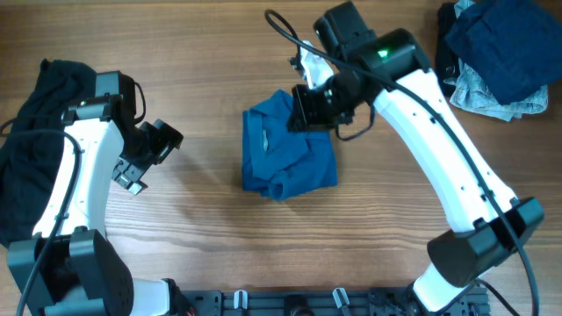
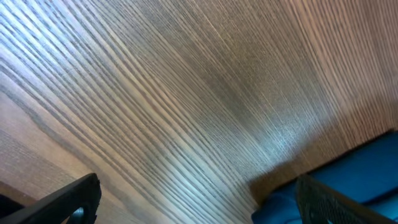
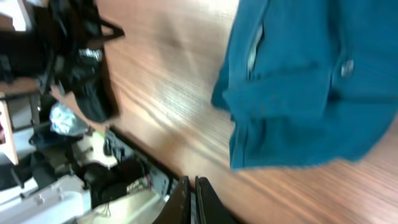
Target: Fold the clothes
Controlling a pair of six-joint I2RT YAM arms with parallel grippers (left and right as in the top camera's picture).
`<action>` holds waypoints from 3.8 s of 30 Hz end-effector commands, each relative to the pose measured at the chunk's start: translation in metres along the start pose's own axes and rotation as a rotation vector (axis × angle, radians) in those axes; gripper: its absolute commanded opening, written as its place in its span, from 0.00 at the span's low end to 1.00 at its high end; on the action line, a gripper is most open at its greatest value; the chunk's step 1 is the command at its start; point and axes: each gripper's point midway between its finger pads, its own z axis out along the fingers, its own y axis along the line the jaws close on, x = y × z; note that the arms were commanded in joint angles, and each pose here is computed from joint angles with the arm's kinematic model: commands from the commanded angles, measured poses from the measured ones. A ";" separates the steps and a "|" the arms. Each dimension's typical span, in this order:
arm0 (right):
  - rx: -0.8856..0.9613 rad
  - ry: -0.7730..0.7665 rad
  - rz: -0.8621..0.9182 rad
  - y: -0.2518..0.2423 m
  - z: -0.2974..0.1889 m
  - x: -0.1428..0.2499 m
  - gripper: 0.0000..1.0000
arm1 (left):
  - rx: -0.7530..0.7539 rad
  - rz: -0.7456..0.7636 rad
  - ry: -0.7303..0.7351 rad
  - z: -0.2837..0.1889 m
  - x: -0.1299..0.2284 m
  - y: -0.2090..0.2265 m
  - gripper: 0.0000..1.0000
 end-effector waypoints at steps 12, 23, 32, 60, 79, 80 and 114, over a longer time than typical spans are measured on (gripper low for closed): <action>-0.378 0.332 0.294 -0.054 0.167 0.105 0.19 | -0.007 -0.011 -0.003 -0.002 -0.001 0.002 1.00; -0.252 -0.105 0.081 -0.009 0.066 0.003 0.22 | -0.005 -0.010 -0.004 -0.002 -0.001 0.002 1.00; -0.379 -0.149 0.035 -0.044 0.140 -0.066 0.24 | -0.010 -0.011 0.000 -0.002 0.000 0.003 1.00; -0.440 0.168 0.334 -0.051 0.235 0.005 0.18 | -0.011 -0.011 0.001 -0.002 0.000 0.003 1.00; 0.071 -0.122 0.318 -0.225 0.058 0.010 1.00 | -0.008 -0.011 -0.001 -0.002 0.000 0.003 1.00; 0.024 -0.095 0.285 -0.225 0.072 0.009 1.00 | -0.008 -0.011 -0.001 -0.002 0.000 0.003 1.00; -0.497 0.092 0.179 -0.175 0.215 0.014 0.04 | 0.031 -0.013 0.009 -0.002 0.000 -0.005 1.00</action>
